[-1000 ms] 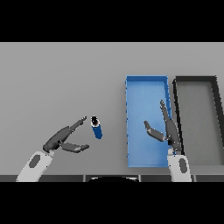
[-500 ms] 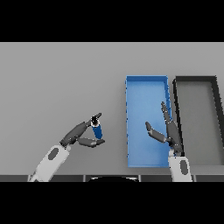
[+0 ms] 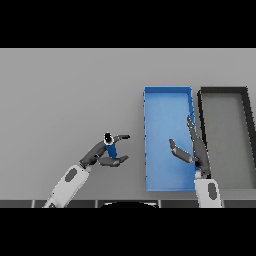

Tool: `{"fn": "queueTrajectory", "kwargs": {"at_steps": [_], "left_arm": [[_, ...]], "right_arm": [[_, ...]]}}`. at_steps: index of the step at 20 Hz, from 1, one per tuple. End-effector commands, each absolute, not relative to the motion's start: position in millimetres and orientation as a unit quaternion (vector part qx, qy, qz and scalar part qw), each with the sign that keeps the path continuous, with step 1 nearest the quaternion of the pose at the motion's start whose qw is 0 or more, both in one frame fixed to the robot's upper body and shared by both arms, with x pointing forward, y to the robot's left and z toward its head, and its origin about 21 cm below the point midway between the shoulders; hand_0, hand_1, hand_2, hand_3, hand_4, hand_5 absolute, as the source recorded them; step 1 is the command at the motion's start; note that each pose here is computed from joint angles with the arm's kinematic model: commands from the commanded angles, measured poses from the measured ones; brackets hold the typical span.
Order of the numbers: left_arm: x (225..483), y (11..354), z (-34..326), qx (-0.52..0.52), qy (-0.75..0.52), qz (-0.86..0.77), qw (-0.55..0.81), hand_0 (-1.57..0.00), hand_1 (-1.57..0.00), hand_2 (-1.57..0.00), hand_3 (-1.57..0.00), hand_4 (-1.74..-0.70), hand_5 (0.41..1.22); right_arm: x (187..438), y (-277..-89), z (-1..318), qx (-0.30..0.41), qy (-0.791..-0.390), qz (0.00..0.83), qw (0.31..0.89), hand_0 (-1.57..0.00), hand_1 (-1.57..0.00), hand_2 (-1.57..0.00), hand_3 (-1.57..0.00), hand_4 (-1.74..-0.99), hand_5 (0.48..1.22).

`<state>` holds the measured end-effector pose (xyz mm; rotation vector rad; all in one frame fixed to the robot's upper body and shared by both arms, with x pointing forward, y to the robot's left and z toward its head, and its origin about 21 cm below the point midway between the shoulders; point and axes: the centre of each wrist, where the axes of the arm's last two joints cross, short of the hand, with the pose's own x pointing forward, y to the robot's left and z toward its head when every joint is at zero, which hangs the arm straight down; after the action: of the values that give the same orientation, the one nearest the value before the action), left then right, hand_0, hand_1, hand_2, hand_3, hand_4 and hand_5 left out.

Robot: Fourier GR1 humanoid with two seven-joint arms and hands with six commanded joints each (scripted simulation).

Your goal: Pick up the blue pipe and place it into the blue bin.

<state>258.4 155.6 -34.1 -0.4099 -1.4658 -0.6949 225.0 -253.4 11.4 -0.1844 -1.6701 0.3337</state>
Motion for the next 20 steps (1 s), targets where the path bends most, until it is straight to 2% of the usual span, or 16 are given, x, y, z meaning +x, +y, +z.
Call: {"fn": "queueTrajectory", "kwargs": {"at_steps": [1, 3, 4, 6, 8, 13, 16, 20], "left_arm": [[260.1, 155.6, -34.9, -0.189, -0.653, -0.293, 0.672, -0.12, -0.32, -0.49, -0.53, -1.28, 0.735], [262.2, 153.4, -33.6, -0.189, -0.658, -0.283, 0.672, -0.6, -0.75, -0.87, -0.91, -1.44, 0.91], [259.6, 151.5, -34.0, -0.194, -0.654, -0.285, 0.673, -0.8, -0.92, -1.01, -1.03, -1.5, 0.972], [255.5, 144.5, -33.9, -0.199, -0.655, -0.288, 0.669, -1.07, -1.15, -1.21, -1.19, -1.58, 1.062], [251.6, 144.3, -32.8, -0.193, -0.666, -0.295, 0.657, -1.25, -1.3, -1.34, -1.33, -1.53, 1.119], [256.4, 135.1, -20.0, -0.198, -0.703, -0.282, 0.622, -1.47, -1.48, -1.5, -1.49, -1.48, 1.188], [257.8, 126.7, -6.1, -0.209, -0.728, -0.272, 0.593, -1.52, -1.53, -1.53, -1.53, -1.47, 1.204], [261.7, 116.5, 26.3, -0.233, -0.74, -0.282, 0.565, -1.55, -1.55, -1.56, -1.55, -1.47, 1.214]], "right_arm": [[226.2, -255.5, 11.0, -0.083, -0.737, 0.146, 0.655, 0.0, 0.0, 0.0, 0.0, -1.22, 0.656], [223.6, -252.6, 11.8, -0.079, -0.741, 0.144, 0.651, 0.0, 0.0, 0.0, 0.0, -1.219, 0.657], [222.6, -251.2, 10.8, -0.073, -0.742, 0.143, 0.651, 0.0, 0.0, 0.0, 0.0, -1.224, 0.658], [225.8, -247.1, 10.3, -0.07, -0.735, 0.138, 0.66, 0.0, 0.0, 0.0, 0.0, -1.233, 0.66], [221.9, -249.1, 10.3, -0.072, -0.738, 0.14, 0.657, 0.0, 0.0, 0.0, 0.0, -1.224, 0.651], [229.9, -245.6, 12.8, -0.063, -0.738, 0.138, 0.657, 0.0, 0.0, 0.0, 0.0, -1.219, 0.628], [228.8, -249.0, 11.4, -0.071, -0.735, 0.137, 0.66, 0.0, 0.0, 0.0, 0.0, -1.226, 0.636], [228.6, -245.0, 13.0, -0.081, -0.736, 0.146, 0.656, 0.0, 0.0, 0.0, 0.0, -1.194, 0.642]]}}
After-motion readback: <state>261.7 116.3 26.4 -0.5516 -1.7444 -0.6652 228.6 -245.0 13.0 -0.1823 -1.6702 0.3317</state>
